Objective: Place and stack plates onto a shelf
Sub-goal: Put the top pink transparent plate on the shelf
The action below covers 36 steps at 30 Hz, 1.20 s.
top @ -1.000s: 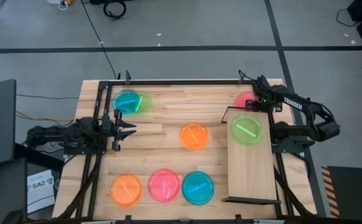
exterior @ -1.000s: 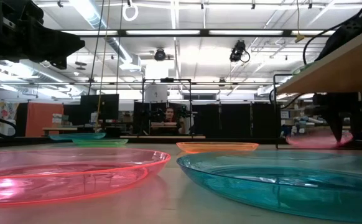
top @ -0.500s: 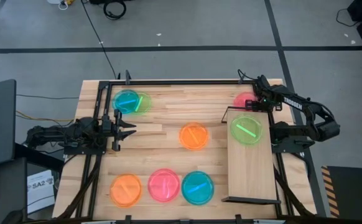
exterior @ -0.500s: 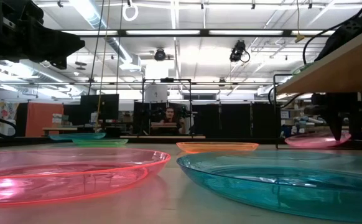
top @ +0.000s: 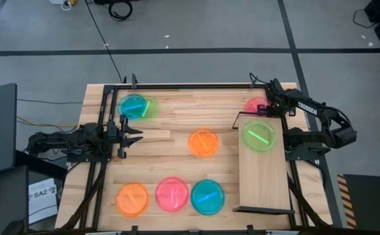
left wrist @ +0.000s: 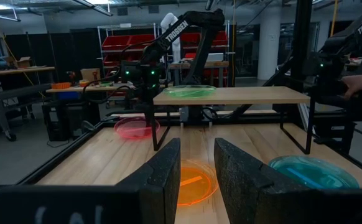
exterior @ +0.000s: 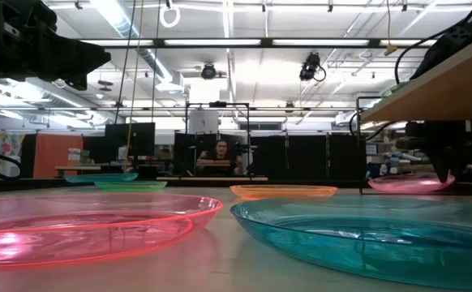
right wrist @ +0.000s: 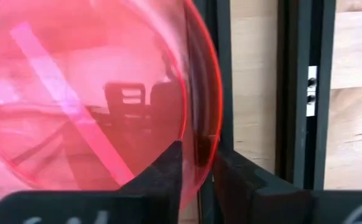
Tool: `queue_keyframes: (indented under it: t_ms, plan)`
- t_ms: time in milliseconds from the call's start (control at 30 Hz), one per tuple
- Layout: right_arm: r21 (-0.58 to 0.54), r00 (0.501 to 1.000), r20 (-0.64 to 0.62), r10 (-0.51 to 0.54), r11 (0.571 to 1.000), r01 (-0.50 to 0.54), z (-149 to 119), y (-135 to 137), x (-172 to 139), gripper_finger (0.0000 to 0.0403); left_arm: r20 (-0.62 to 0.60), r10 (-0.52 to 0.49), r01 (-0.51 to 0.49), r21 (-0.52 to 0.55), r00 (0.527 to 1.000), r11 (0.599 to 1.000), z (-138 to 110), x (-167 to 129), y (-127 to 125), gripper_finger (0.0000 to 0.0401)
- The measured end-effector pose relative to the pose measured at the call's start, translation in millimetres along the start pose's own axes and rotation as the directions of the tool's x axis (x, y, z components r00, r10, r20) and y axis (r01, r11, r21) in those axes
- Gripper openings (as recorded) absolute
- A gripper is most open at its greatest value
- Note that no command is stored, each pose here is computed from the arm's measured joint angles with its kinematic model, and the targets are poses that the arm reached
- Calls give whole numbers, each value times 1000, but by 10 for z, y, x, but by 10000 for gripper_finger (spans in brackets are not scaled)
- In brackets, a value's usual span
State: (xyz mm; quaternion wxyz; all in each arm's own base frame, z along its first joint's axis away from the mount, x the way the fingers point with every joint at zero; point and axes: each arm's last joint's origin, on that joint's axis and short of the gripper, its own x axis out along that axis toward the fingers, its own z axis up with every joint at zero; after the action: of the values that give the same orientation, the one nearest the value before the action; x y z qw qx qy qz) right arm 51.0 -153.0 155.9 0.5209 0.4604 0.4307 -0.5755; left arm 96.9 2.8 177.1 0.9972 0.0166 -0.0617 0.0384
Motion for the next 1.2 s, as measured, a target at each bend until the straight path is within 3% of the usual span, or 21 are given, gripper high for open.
queue_keyframes:
  t_ms: [300, 767, 1100, 1200]
  plan:
    - [1, 1000, 4, -6, 1000, 5, 4, -1, -5, 10, 1, 0, 0, 0, 1000, 1000, 1, 0, 0, 105]
    - [14, 1000, 13, 24, 1000, -24, 21, 9, -47, 6, 1, 0, 0, 0, 1000, 1000, 0, 0, 0, 105]
    - [50, 977, 169, 129, 989, -139, 333, 111, -485, 6, 0, 0, 0, 0, 1000, 1000, 0, 0, 0, 105]
    - [72, 980, 158, 124, 988, -136, 358, 109, -597, 6, 0, 0, 0, 0, 1000, 1000, 0, 0, 0, 105]
